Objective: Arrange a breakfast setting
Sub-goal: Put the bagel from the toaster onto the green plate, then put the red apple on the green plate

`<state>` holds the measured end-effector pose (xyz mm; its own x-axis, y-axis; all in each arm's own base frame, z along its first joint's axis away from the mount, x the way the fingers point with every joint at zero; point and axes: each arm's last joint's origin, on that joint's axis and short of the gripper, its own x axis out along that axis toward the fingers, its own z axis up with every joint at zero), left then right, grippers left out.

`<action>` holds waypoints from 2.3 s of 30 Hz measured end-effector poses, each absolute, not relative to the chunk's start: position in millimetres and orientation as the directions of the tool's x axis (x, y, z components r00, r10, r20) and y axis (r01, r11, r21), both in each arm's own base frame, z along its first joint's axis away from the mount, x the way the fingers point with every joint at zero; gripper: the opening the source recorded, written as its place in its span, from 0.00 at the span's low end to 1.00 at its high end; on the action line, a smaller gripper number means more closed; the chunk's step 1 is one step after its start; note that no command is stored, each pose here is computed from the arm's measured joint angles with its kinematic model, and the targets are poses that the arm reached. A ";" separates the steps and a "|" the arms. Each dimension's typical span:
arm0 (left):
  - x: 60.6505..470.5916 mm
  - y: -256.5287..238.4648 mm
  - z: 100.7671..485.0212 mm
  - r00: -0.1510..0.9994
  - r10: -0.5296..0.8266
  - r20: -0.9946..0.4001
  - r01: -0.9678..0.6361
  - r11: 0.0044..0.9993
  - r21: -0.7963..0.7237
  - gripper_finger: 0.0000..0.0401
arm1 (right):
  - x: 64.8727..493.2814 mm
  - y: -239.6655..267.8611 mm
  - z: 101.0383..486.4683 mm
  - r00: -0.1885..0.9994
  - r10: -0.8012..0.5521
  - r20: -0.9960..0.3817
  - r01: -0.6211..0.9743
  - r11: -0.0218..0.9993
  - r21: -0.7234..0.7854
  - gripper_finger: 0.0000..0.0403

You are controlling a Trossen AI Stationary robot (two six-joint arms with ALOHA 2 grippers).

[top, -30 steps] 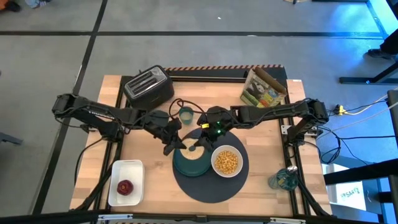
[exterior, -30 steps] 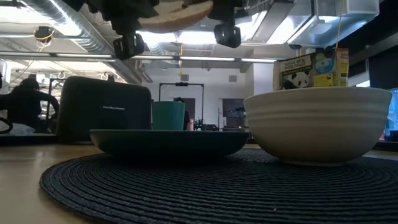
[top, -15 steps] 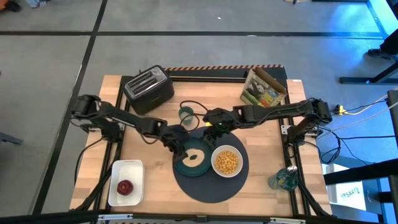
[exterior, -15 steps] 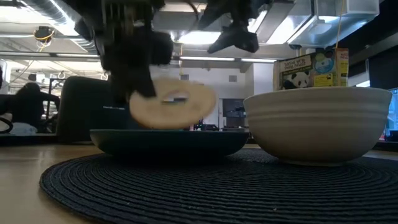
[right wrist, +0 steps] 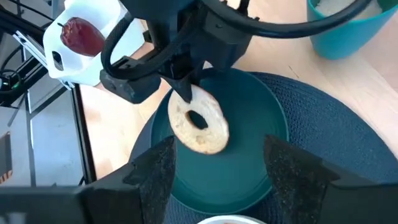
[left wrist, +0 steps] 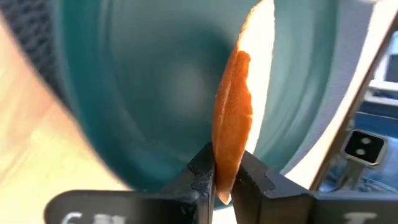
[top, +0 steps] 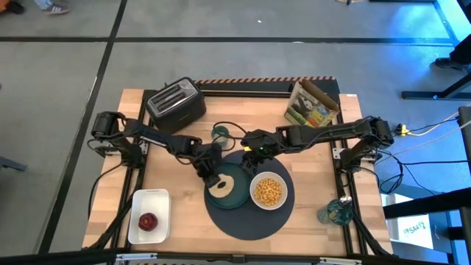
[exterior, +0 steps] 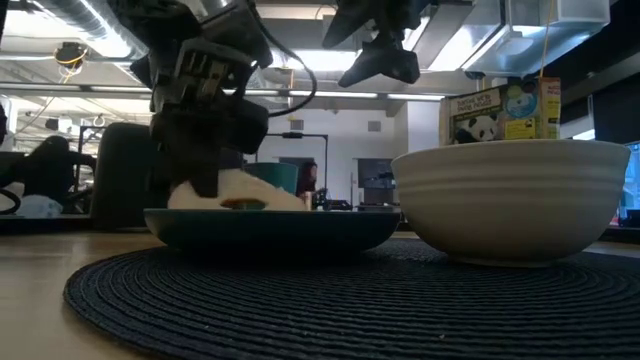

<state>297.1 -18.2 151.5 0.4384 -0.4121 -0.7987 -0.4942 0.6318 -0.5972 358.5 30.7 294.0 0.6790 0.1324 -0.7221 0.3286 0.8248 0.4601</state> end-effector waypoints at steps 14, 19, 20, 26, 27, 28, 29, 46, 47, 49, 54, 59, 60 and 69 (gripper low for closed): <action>279.3 -10.7 172.1 0.421 -0.352 -0.836 -0.532 0.650 -0.542 0.24 | 353.4 28.9 304.8 0.713 0.091 -0.696 0.316 0.844 0.434 0.57; 268.4 -4.3 194.1 0.477 -0.305 -0.824 -0.527 0.651 -0.546 0.38 | 340.7 25.5 324.8 0.756 0.014 -0.655 0.323 0.862 0.391 0.57; 265.0 -3.9 199.7 0.485 -0.317 -0.815 -0.518 0.646 -0.560 0.40 | 337.6 24.6 328.9 0.760 -0.007 -0.650 0.328 0.868 0.374 0.57; 221.8 -28.7 250.1 0.454 -0.403 -0.794 -0.530 0.594 -0.605 0.44 | 313.6 19.3 364.6 0.834 -0.120 -0.539 0.335 0.886 0.321 0.57; 211.8 -37.7 256.3 0.435 -0.409 -0.802 -0.548 0.586 -0.596 0.44 | 310.4 18.4 368.5 0.838 -0.138 -0.528 0.340 0.889 0.307 0.57; 202.9 -47.9 261.9 0.428 -0.414 -0.803 -0.559 0.577 -0.596 0.44 | 305.7 17.5 373.0 0.843 -0.154 -0.516 0.343 0.892 0.295 0.57; 194.1 -59.3 265.9 0.416 -0.424 -0.805 -0.568 0.569 -0.594 0.44 | 302.3 16.8 374.5 0.839 -0.169 -0.518 0.351 0.895 0.275 0.57; 136.8 -143.8 260.6 0.031 -0.576 -0.817 -0.867 0.392 -0.309 0.37 | 294.6 14.4 381.4 0.851 -0.148 -0.504 0.281 0.939 0.200 0.57; 137.1 -144.8 258.1 0.016 -0.564 -0.825 -0.873 0.394 -0.286 0.37 | 294.6 14.5 381.5 0.852 -0.143 -0.504 0.276 0.940 0.201 0.57; 138.1 -148.4 253.3 -0.011 -0.548 -0.836 -0.880 0.402 -0.252 0.37 | 294.6 13.4 381.1 0.851 -0.137 -0.508 0.270 0.942 0.199 0.57; 142.9 -155.5 237.4 -0.090 -0.538 -0.838 -0.882 0.433 -0.183 0.37 | 294.5 14.1 380.8 0.851 -0.116 -0.512 0.252 0.946 0.204 0.57; 140.4 -159.9 224.3 -0.157 -0.531 -0.832 -0.862 0.486 -0.147 0.37 | 294.5 14.2 380.8 0.851 -0.117 -0.512 0.251 0.947 0.201 0.57; 140.2 -160.6 223.3 -0.160 -0.538 -0.828 -0.859 0.489 -0.151 0.36 | 294.5 14.2 380.8 0.851 -0.117 -0.512 0.249 0.948 0.198 0.57; 136.7 -167.6 221.1 -0.136 -0.542 -0.829 -0.852 0.491 -0.182 0.26 | 292.3 14.0 377.4 0.829 -0.119 -0.547 0.255 0.950 0.180 0.57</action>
